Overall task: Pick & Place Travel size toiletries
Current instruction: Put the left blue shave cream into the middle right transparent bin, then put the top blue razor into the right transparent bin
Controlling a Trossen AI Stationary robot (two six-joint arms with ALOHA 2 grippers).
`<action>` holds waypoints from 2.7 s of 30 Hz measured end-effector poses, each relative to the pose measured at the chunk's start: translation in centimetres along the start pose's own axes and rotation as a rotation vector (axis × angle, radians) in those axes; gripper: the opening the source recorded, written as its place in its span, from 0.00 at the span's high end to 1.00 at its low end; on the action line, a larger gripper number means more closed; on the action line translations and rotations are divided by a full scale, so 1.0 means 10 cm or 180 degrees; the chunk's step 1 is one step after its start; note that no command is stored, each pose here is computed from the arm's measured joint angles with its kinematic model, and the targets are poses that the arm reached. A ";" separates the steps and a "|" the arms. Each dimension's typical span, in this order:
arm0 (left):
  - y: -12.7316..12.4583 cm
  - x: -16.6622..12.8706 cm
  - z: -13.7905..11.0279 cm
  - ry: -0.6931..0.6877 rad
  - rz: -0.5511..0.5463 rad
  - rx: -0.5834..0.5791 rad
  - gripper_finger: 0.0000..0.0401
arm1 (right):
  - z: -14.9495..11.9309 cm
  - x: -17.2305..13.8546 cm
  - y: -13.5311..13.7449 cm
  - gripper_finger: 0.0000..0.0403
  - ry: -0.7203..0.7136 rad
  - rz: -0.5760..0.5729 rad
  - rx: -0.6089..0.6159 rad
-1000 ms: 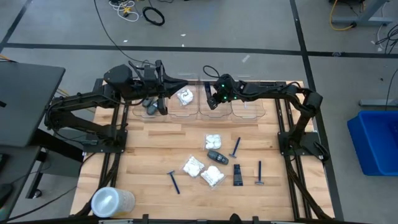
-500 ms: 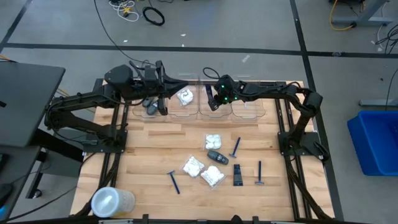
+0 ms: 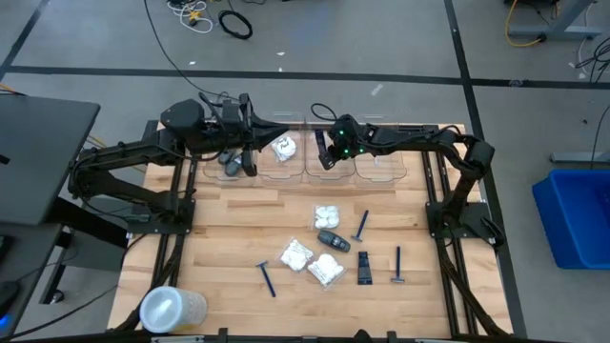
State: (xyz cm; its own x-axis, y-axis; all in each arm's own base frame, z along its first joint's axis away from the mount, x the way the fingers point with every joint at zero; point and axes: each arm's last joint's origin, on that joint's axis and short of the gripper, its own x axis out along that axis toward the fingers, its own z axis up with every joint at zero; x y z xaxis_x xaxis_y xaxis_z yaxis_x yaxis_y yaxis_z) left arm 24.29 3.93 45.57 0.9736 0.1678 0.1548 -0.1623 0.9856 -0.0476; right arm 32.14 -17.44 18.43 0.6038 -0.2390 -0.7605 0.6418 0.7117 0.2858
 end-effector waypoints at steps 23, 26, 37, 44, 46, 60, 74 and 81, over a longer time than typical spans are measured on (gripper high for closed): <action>0.00 0.00 0.00 0.0001 -0.0001 -0.0053 0.97 | -0.01 -0.03 -0.01 0.63 0.0067 -0.0011 0.0064; 0.00 0.00 0.00 0.0004 -0.0002 -0.0023 0.98 | 0.03 -0.11 0.01 0.60 -0.0043 0.0012 0.0007; 0.00 0.00 -0.03 0.0085 -0.0010 -0.0007 0.97 | 0.17 -0.56 0.16 0.65 -0.0447 0.0161 -0.0421; 0.00 0.00 -0.04 0.0119 -0.0008 -0.0005 0.98 | 0.15 -0.76 0.35 0.65 -0.0619 0.0314 -0.0784; 0.00 0.00 -0.04 0.0143 -0.0005 0.0005 0.97 | 0.13 -0.80 0.43 0.65 -0.0641 0.0374 -0.0947; 0.00 0.00 -0.05 0.0176 0.0006 0.0042 0.96 | -0.11 -0.85 0.87 0.63 -0.0568 0.0699 -0.1717; 0.03 0.00 -0.08 0.0250 0.0257 0.0067 0.97 | -0.34 -0.85 0.99 0.67 -0.0129 0.0823 -0.2161; 0.02 0.00 -0.08 0.0259 0.0258 0.0018 0.95 | -0.44 -0.88 1.12 0.68 -0.0033 0.1041 -0.2192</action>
State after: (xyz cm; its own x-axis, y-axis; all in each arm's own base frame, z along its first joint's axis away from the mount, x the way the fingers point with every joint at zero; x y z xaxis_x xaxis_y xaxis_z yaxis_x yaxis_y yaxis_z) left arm 24.35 4.15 44.75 0.9670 0.2450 0.0700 -0.2419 0.9690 -0.0510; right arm 32.00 -4.49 25.76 0.7190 0.0512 -0.6931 -0.0086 0.9979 0.0647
